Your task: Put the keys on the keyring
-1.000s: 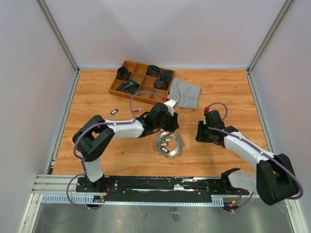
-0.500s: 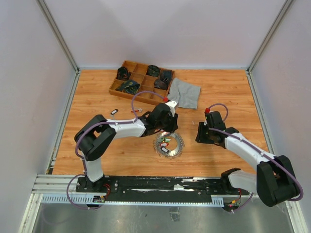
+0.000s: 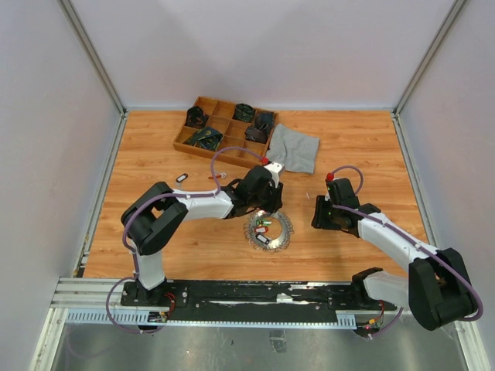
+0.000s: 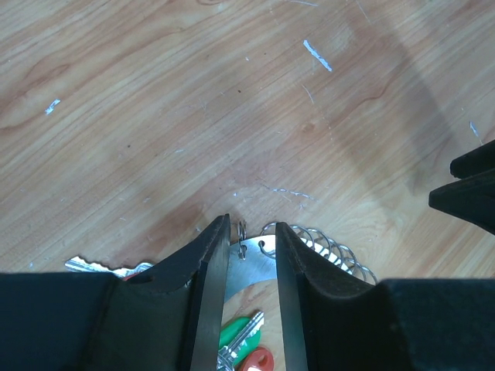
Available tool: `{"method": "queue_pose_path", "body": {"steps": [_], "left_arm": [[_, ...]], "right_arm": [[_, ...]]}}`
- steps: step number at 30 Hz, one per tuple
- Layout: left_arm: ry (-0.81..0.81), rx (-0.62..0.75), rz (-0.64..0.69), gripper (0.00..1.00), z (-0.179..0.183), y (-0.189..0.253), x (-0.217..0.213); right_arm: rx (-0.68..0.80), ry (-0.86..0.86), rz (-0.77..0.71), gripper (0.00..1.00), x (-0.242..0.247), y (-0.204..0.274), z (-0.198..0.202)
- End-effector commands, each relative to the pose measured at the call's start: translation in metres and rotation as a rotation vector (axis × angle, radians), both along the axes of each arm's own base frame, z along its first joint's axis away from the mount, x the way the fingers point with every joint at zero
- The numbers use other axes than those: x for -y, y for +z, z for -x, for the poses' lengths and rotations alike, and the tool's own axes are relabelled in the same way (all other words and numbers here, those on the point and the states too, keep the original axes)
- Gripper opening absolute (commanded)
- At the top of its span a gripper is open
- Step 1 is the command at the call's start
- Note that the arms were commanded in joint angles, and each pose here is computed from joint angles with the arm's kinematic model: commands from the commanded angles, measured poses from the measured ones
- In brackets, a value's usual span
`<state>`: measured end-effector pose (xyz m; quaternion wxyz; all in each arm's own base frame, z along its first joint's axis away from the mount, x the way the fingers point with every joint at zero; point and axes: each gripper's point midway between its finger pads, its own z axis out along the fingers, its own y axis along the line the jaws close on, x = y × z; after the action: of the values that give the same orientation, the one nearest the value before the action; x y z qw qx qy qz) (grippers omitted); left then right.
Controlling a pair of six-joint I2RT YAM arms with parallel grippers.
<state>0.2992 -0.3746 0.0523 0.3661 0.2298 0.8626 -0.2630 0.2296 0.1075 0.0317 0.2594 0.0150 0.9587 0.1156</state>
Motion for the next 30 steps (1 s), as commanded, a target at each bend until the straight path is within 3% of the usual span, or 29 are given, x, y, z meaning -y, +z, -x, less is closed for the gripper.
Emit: {"method": "queue_pose_path", "body": {"steps": [1, 16, 30], "left_arm": [[-0.003, -0.007, -0.031, 0.36, 0.004, -0.010, -0.003], [-0.018, -0.021, -0.038, 0.34, 0.012, -0.018, -0.006], [-0.028, -0.025, -0.035, 0.24, 0.014, -0.021, -0.003]], "right_arm": [[0.005, -0.001, 0.001, 0.38, 0.004, -0.001, 0.001], [0.003, 0.004, -0.002, 0.39, 0.003, -0.001, 0.001], [0.004, 0.009, 0.001, 0.40, 0.003, -0.002, 0.001]]}}
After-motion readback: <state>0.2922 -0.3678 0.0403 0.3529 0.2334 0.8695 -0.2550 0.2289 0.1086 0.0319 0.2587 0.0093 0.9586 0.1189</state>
